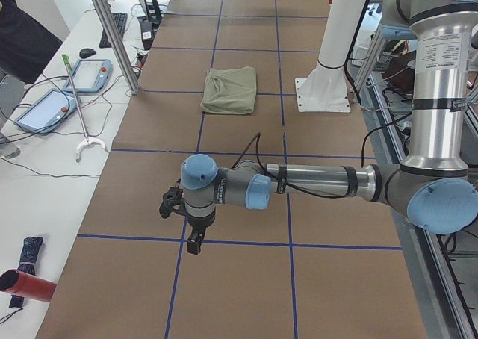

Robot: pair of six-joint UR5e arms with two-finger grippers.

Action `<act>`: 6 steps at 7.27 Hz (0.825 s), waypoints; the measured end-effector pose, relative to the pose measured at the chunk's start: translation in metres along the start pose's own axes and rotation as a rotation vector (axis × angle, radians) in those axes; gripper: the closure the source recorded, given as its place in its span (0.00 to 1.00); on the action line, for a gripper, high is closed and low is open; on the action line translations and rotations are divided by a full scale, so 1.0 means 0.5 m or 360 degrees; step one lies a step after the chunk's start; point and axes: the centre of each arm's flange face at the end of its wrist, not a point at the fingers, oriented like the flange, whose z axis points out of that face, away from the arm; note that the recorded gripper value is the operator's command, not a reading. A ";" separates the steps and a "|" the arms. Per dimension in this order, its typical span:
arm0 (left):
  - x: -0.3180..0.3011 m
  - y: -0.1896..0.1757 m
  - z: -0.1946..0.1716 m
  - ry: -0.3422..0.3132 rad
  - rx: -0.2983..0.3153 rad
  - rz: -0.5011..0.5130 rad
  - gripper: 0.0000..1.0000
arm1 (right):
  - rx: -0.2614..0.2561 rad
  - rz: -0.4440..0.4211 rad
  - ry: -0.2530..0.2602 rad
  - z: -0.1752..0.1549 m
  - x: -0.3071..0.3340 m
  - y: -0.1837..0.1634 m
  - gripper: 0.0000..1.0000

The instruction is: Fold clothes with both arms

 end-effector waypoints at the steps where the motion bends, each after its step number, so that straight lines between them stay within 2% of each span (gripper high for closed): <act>1: -0.004 0.003 0.005 0.0005 -0.0009 -0.0001 0.00 | -0.0010 0.0015 0.0002 0.007 0.009 0.011 0.00; 3: -0.005 0.004 0.008 0.0029 -0.0013 -0.0007 0.00 | -0.0018 0.0031 0.0007 0.013 0.017 0.028 0.00; 6: -0.002 0.004 0.007 0.0051 -0.0011 -0.0026 0.00 | 0.0016 0.0038 0.0029 -0.007 -0.001 0.057 0.00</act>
